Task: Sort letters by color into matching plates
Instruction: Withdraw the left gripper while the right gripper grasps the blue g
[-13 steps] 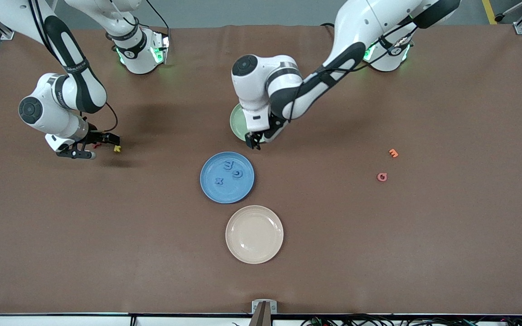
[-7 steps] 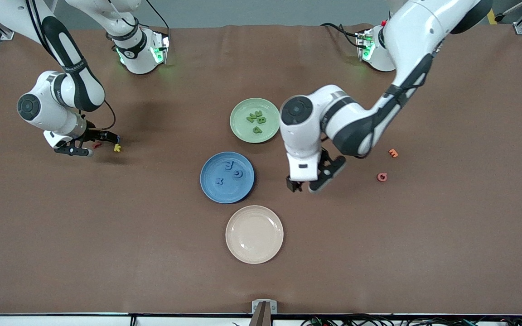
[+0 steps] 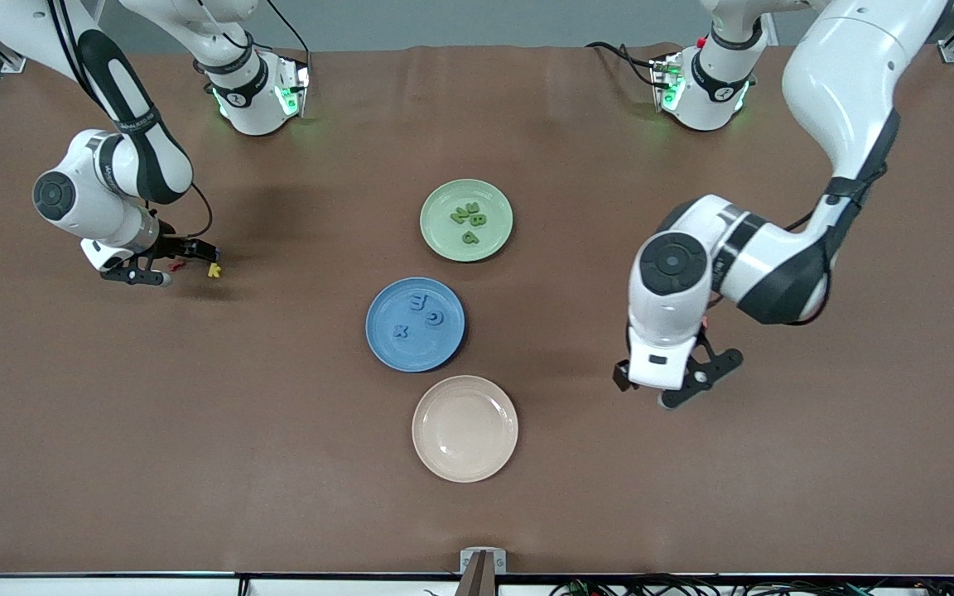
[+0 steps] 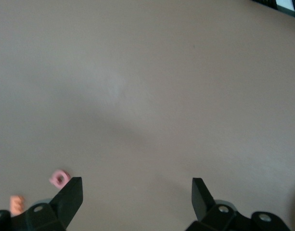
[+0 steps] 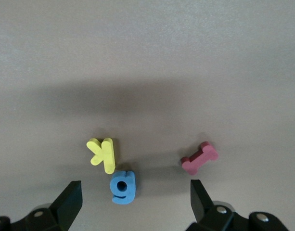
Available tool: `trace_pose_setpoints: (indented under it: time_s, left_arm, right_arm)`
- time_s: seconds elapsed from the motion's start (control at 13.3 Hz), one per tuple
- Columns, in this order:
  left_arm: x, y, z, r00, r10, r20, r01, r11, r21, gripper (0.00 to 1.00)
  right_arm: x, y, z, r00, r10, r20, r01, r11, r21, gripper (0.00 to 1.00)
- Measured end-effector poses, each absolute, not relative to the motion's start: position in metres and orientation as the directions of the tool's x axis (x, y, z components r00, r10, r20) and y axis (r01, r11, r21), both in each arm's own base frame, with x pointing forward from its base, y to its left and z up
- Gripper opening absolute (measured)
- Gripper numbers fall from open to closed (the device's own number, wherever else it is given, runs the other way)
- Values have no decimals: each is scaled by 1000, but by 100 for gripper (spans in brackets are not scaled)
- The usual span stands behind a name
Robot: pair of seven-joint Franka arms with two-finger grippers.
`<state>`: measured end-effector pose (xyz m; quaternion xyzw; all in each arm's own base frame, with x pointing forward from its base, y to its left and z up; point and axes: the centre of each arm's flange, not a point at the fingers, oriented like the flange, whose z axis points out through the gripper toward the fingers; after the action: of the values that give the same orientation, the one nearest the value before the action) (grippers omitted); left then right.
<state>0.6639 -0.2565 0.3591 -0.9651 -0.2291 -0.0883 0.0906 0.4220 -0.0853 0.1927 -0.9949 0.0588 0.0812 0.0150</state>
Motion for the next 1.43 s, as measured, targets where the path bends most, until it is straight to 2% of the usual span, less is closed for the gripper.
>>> trace_pose_setpoints:
  time_s: [0.38,0.68,1.05,1.43]
  left_arm:
    - [687,-192,378,939,319,128,334,-935,-123,100]
    - [691,-125,444,954,290,75,291,-957,-10,100]
    - [647,-80,546,966,255,41,257,-965,-48,100]
    - [592,-37,614,986,159,-40,158,-987,-14,100]
  right_arm:
    - [427,-55,192,986,-45,-162,-49,-999,-23,99]
    - [426,-52,192,987,-37,-157,-41,-999,-22,98]
    - [420,-55,186,984,-45,-173,-50,-999,-22,93]
    - [414,-57,173,978,-51,-204,-56,-998,-22,87]
